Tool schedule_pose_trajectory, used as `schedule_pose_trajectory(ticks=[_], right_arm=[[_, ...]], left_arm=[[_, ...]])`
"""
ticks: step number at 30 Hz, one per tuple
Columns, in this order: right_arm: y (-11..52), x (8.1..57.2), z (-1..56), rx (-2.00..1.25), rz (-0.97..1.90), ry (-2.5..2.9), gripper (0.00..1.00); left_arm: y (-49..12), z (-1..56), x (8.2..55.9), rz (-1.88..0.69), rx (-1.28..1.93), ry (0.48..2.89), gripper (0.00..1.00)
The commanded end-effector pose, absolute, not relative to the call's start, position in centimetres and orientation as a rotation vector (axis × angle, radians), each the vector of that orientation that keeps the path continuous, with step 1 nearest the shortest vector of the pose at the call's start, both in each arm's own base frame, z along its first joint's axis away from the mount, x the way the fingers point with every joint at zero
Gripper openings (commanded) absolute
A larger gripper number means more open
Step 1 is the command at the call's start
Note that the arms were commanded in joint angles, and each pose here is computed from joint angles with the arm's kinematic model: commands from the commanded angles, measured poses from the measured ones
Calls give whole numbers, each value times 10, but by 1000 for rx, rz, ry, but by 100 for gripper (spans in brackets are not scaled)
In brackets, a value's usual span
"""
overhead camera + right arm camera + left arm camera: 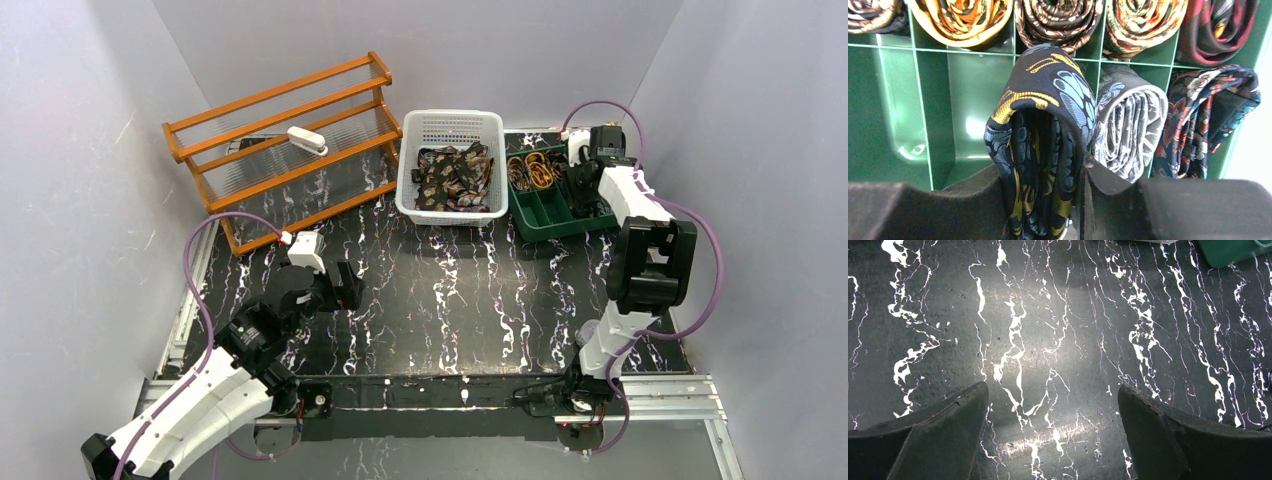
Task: Roll the ties
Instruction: Place the tie in the storage box.
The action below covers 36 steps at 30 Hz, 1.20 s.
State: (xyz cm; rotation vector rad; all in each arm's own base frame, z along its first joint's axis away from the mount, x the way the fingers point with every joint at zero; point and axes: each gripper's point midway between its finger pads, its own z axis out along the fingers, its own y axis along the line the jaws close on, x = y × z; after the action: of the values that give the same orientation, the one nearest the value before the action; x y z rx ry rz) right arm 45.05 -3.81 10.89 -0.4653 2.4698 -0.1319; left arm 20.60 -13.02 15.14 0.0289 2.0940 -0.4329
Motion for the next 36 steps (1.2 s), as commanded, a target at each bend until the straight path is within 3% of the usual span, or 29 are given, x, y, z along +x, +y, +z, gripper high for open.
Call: schedule_pose_trajectory(ticks=[1,23,26,28,30,36], right_arm=[[-49,454,101,-455,-188,2463,1],[-45,460,57,-417,-103,2560,4],[-44,457,56,-411,-96,2570,12],[-43,457,58,-413,-93,2567,30],[-39,458,63,-419,-66,2558,32],[-40,462,76,-419,-70,2535,52]], left_arm=[[-131,151,207,-433,39,2088,98],[-133,151,207,-440,53,2090,98],[-133,150,207,-438,57,2096,98],[-133,148,207,-435,57,2100,98],[-134,146,207,-434,63,2110,98],[-136,145,207,-437,72,2119,98]])
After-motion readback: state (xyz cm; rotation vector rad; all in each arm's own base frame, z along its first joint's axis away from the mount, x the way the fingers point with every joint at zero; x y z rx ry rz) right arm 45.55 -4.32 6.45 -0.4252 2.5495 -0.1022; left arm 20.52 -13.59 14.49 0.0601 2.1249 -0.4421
